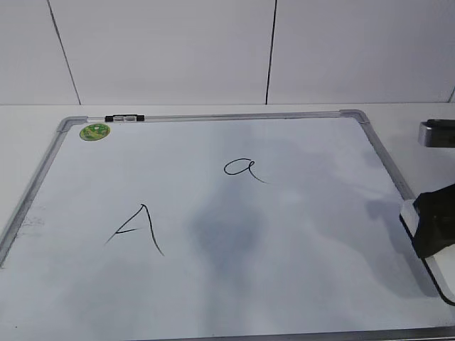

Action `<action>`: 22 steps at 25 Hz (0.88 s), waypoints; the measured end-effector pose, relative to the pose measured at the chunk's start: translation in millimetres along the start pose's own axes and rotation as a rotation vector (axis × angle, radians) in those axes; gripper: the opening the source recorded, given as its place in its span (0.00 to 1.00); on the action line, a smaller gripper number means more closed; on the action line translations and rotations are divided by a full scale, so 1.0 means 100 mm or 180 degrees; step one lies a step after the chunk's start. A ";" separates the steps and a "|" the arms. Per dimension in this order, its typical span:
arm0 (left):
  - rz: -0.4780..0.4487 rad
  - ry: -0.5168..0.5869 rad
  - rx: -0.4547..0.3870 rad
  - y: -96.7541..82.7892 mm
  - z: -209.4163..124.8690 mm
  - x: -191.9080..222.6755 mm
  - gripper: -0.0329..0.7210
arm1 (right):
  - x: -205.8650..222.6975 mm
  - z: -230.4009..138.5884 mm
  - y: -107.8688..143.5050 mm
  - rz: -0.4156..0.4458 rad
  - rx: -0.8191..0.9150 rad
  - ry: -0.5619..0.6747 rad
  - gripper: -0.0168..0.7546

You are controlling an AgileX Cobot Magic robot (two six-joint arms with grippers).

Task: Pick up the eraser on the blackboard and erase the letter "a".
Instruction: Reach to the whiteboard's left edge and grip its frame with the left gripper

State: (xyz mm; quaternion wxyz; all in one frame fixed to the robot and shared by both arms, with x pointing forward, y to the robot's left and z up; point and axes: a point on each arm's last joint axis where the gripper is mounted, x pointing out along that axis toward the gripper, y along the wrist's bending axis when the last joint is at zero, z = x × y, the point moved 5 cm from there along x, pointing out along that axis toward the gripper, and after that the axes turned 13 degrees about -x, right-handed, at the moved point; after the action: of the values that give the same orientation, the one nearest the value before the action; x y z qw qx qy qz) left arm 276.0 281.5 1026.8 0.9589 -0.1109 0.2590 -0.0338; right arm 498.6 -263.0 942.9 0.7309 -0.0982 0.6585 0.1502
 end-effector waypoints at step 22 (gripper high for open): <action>0.0000 0.0000 0.0000 0.00 0.00 0.00 0.36 | -0.54 0.02 0.11 0.0107 -0.0029 -0.0208 0.73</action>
State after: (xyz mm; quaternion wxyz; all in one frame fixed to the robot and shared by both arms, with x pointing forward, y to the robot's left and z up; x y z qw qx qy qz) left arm 276.0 281.5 1026.8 0.9589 -0.1109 0.2590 -0.0338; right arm 491.5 -256.7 997.3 0.7489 -0.0854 0.6352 0.1686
